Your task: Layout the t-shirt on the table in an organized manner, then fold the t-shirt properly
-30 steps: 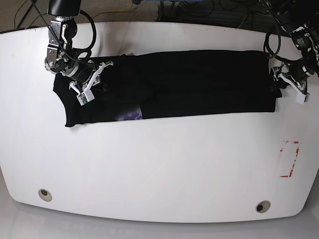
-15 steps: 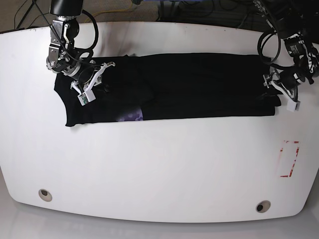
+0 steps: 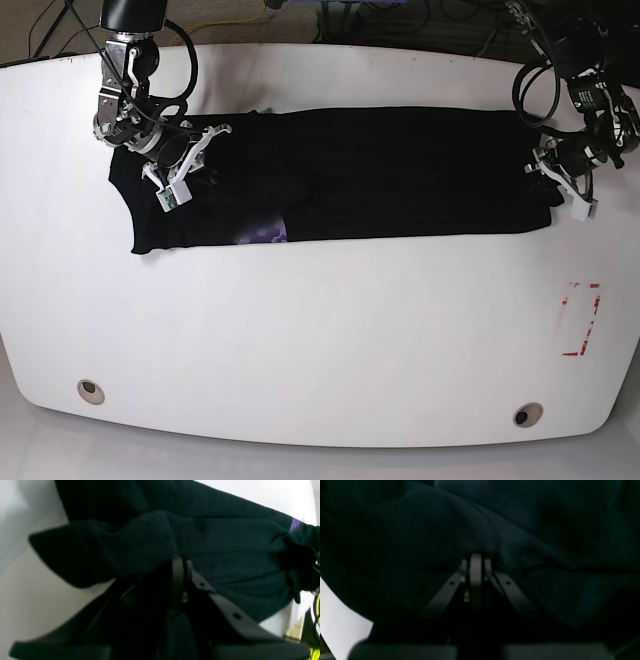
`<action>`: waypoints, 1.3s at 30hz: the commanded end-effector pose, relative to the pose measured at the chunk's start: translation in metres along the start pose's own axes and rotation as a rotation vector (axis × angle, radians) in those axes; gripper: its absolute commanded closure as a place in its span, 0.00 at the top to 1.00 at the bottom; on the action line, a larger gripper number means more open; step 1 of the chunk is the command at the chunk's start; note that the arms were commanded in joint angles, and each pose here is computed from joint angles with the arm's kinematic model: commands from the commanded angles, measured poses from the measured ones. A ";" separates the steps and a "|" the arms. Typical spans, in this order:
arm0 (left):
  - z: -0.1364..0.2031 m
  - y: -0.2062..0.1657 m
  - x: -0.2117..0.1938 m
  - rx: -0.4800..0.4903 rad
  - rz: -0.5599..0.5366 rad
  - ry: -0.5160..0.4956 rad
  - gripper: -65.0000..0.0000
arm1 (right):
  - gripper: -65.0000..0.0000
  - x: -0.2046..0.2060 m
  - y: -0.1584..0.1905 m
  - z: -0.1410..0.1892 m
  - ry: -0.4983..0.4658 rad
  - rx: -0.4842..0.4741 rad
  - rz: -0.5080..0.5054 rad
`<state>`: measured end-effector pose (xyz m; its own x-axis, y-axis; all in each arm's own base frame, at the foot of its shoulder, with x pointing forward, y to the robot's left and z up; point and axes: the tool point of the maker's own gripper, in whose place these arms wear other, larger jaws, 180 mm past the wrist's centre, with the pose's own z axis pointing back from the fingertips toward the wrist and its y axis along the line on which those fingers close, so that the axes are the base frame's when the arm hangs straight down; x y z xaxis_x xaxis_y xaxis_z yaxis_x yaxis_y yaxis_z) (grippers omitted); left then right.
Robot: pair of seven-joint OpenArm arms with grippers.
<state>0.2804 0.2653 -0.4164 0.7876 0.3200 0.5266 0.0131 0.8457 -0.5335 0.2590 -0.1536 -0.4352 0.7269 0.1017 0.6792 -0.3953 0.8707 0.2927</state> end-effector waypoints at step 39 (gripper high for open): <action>0.007 -0.148 0.053 0.037 -0.517 0.021 0.07 | 0.00 -0.027 -0.008 0.002 0.126 -0.038 0.022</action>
<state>0.3049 0.1601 -0.3214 0.7320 -0.1570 0.6630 0.3742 0.9058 -0.1986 0.2588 -0.1523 -0.4357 0.7278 0.0980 0.6787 -0.3943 0.8696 0.2973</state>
